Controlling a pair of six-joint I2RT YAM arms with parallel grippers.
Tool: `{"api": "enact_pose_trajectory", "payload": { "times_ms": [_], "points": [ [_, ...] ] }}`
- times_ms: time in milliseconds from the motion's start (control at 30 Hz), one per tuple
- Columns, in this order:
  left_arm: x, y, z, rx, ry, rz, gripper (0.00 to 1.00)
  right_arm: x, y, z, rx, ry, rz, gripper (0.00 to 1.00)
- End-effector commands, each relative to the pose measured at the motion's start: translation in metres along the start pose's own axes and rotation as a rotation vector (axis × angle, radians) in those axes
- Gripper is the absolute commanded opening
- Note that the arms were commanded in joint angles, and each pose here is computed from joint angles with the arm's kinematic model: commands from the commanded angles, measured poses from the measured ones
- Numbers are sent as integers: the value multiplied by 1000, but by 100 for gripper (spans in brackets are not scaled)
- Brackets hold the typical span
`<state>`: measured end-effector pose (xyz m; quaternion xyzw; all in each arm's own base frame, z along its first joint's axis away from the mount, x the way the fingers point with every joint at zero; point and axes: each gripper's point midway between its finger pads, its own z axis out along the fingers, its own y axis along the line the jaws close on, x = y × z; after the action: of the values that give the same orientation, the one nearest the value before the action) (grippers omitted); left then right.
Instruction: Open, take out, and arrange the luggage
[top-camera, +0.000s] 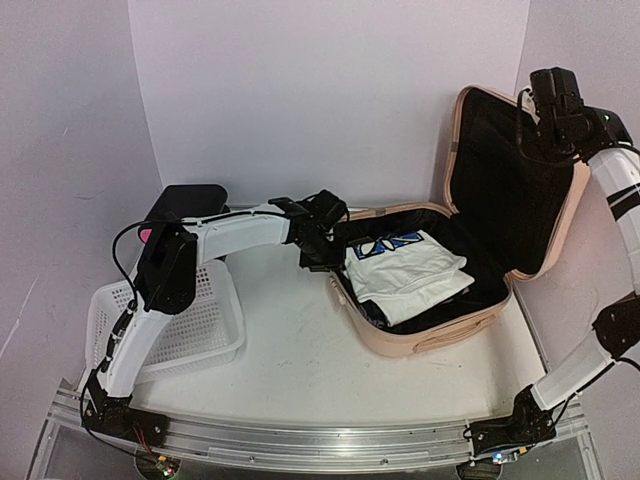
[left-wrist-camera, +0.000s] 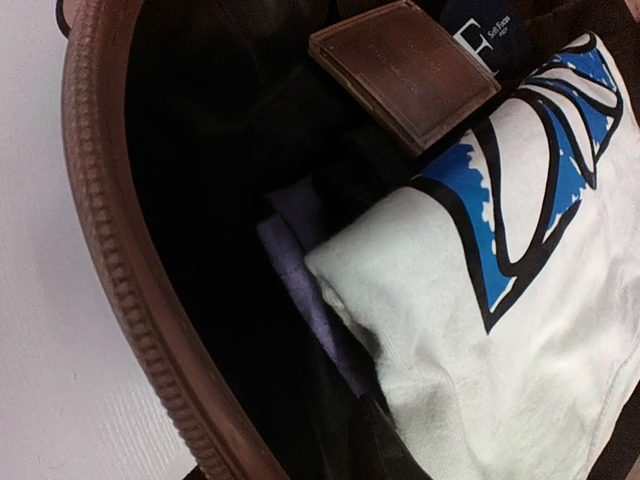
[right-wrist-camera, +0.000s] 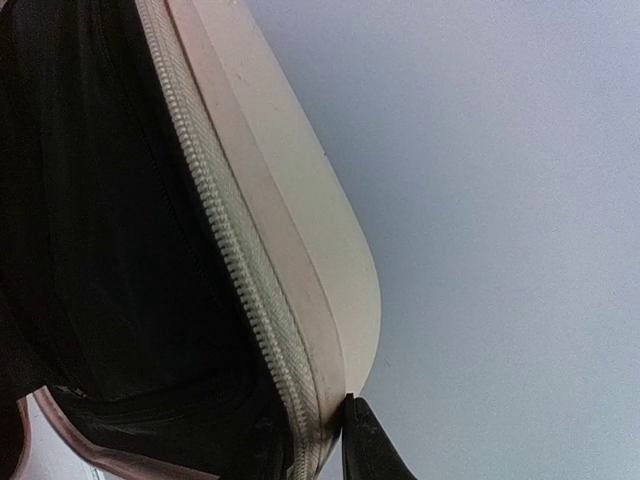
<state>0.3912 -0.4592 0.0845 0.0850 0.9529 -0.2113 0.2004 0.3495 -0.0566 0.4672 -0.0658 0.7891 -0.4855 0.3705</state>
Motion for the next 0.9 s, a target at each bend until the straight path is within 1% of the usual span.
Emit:
{"api": "enact_pose_trajectory", "payload": {
  "times_ms": [0, 67, 233, 300, 367, 500, 533, 567, 633, 700, 733, 800, 867],
  "points": [
    [14, -79, 13, 257, -4, 241, 26, 16, -23, -10, 66, 14, 32, 21],
    [17, -91, 13, 282, -7, 272, 25, 24, -27, -12, 78, 19, 33, 24],
    [31, -120, 13, 342, -5, 328, 26, 38, -28, -13, 88, 37, -2, 26],
    [34, -124, 15, 348, -3, 334, 26, 44, -28, -14, 93, 44, -10, 28],
    [37, -126, 16, 354, 3, 329, 27, 49, -27, -15, 95, 48, -15, 33],
    [37, -122, 15, 340, 1, 328, 28, 56, -22, -16, 71, 37, -29, 35],
    [36, -120, 14, 333, -3, 332, 29, 56, -22, -17, 64, 31, -31, 40],
    [36, -118, 12, 327, -6, 337, 30, 55, -20, -17, 48, 18, -44, 48],
    [34, -114, 7, 310, -14, 345, 35, 54, -14, -21, -16, -14, -65, 70],
    [32, -108, 3, 295, -19, 349, 39, 54, -1, -35, -179, -72, -29, 90],
    [32, -105, 1, 288, -18, 347, 40, 50, 6, -46, -276, -118, 18, 97],
    [30, -99, -3, 286, -12, 339, 45, 38, 22, -72, -487, -216, 118, 98],
    [26, -94, -12, 298, -6, 335, 55, 22, 38, -102, -698, -318, 198, 98]
  ]
}}
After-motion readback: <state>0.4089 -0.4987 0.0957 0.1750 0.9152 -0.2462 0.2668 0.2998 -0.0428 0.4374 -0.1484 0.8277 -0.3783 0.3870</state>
